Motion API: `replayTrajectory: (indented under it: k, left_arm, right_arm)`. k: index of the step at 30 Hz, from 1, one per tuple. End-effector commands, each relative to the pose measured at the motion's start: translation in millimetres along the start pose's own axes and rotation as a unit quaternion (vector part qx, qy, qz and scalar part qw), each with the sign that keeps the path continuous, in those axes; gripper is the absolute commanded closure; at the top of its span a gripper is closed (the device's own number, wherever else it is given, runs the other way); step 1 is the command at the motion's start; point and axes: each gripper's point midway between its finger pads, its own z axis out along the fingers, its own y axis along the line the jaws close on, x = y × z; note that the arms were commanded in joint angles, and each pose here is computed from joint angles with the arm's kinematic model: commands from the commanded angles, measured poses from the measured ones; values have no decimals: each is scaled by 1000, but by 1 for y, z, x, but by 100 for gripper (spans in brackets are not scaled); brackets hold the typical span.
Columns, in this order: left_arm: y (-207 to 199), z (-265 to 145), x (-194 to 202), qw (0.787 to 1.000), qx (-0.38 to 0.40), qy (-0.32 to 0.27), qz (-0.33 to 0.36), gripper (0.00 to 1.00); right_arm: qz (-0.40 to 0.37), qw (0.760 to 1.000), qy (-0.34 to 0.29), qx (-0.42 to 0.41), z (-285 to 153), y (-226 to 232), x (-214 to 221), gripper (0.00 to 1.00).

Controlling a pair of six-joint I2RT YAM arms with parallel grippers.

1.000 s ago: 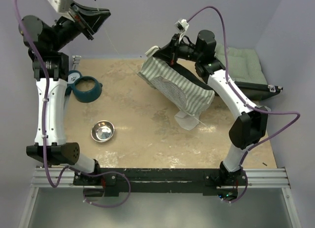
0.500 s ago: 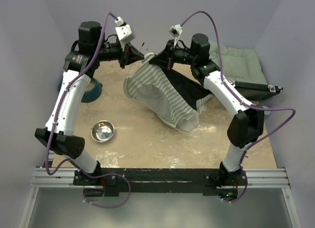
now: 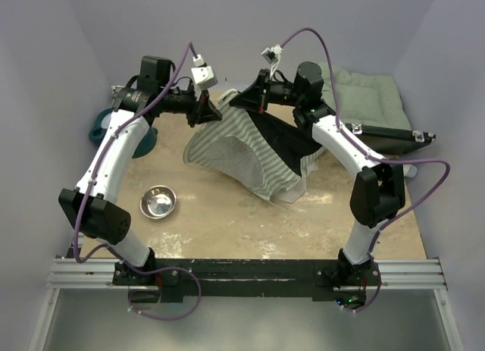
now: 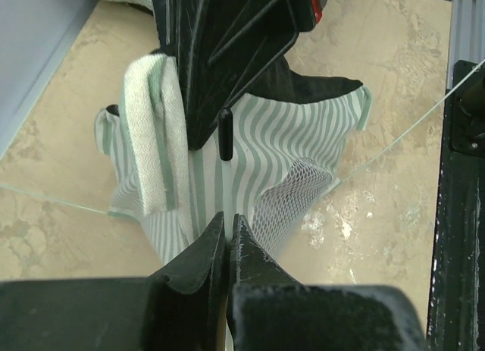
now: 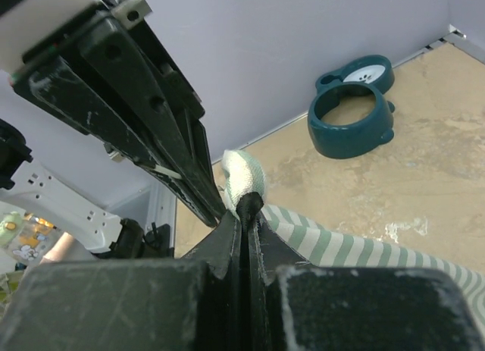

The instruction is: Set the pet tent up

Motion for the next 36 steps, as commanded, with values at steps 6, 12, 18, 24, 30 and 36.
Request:
replayTrajectory:
  k: [6,12,18,24,30,36]
  left_arm:
    - [-10,-17,119,965,1,158,-207,100]
    - [-12,-18,139,956,3,193,-219,100]
    - [-13,-19,152,950,3,214,-227,100]
    - [-10,-16,164,941,5,235,-243,100]
    - [-7,-14,164,937,9,242,-251,100]
    - [-8,-8,146,944,16,234,-230,100]
  right_arm:
    - [-182,970,-158,-37,-60,87,-119,100]
    - [-179,968,-172,-44,-68,92,-120,100]
    - [-178,965,-187,-44,-76,94,-126,100]
    - [-183,962,-195,-54,-82,100,-131,100]
    - [-192,960,-190,-74,-83,109,-128,100]
    - [-186,967,-150,-93,-72,109,-102,100]
